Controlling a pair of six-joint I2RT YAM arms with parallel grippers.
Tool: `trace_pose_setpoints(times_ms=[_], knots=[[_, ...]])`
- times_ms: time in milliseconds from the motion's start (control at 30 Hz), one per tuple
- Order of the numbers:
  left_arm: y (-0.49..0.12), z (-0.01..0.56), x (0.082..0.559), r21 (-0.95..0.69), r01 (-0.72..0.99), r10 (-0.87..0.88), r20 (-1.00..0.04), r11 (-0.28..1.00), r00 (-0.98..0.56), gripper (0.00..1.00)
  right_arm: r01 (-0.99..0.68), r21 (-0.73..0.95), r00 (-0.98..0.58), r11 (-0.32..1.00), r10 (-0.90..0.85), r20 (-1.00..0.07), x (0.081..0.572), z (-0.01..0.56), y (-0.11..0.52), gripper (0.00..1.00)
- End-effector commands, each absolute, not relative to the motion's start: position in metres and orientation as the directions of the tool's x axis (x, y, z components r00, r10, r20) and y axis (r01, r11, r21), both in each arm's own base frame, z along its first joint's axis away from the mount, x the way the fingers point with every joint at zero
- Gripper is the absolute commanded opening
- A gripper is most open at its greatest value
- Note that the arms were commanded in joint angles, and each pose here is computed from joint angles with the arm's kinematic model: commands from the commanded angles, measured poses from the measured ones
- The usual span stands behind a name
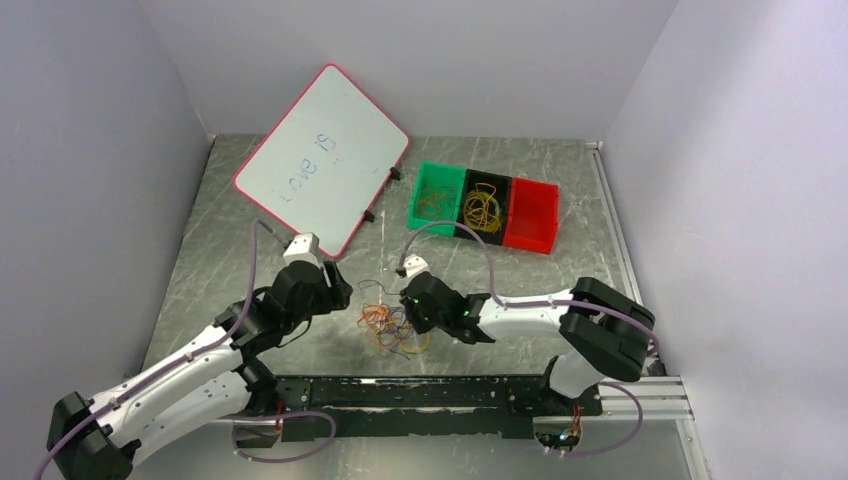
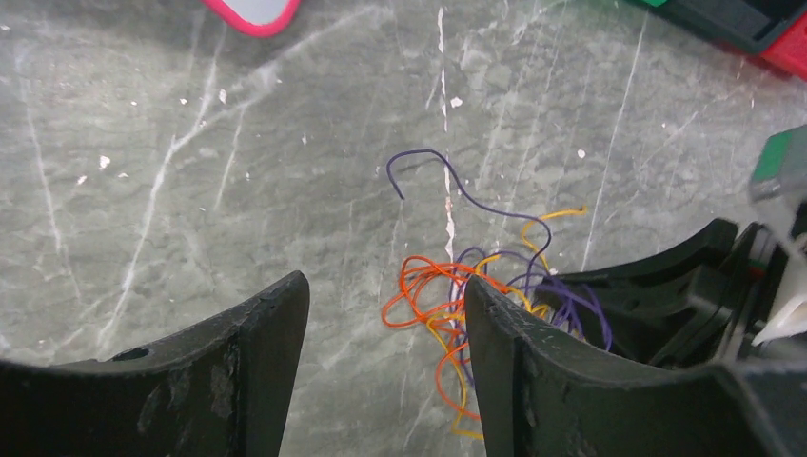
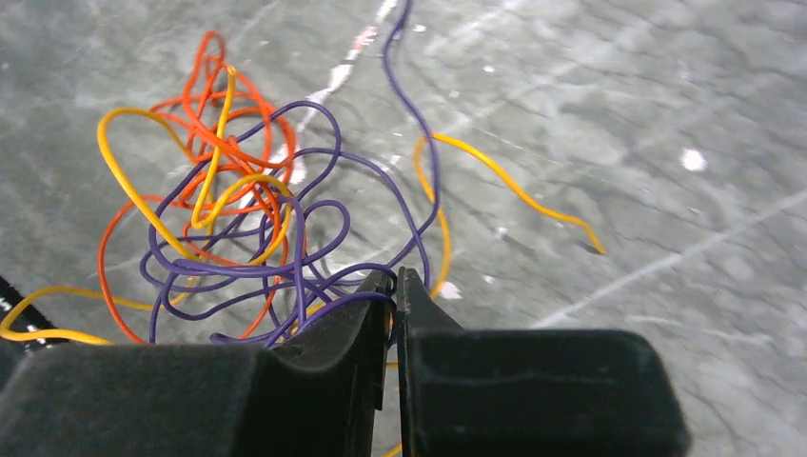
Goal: Untangle the cables
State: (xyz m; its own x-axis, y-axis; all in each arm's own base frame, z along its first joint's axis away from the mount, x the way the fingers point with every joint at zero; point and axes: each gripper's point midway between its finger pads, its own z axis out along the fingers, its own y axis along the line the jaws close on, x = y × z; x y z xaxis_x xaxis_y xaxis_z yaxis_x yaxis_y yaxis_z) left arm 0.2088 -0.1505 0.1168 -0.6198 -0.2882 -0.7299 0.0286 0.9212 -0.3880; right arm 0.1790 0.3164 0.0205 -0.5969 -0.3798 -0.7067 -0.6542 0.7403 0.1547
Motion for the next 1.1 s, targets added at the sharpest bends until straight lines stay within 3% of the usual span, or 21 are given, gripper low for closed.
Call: trace_pose_setpoints(times_ms=[0, 400, 700, 1067], knots=[[-0.168, 0.118, 0.21, -0.446, 0.081, -0.299, -0.713, 0.891, -0.634, 0.66, -0.569, 0.148, -0.623, 0.809, -0.307, -0.72, 0.193, 0.024, 0.293, 0.1], [-0.211, 0.096, 0.204, -0.486, 0.307, -0.164, -0.708, 0.818, -0.687, 0.65, -0.598, 0.259, -0.652, 0.759, -0.272, -0.708, 0.202, 0.024, 0.273, 0.11], [-0.222, 0.071, 0.22, -0.428, 0.32, -0.096, -0.711, 0.846, -0.697, 0.57, -0.637, 0.28, -0.658, 0.718, -0.317, -0.683, 0.198, 0.018, 0.268, 0.1], [-0.239, 0.068, 0.241, -0.309, 0.465, 0.092, -0.746, 0.83, -0.659, 0.51, -0.646, 0.289, -0.663, 0.706, -0.331, -0.672, 0.193, 0.016, 0.266, 0.1]])
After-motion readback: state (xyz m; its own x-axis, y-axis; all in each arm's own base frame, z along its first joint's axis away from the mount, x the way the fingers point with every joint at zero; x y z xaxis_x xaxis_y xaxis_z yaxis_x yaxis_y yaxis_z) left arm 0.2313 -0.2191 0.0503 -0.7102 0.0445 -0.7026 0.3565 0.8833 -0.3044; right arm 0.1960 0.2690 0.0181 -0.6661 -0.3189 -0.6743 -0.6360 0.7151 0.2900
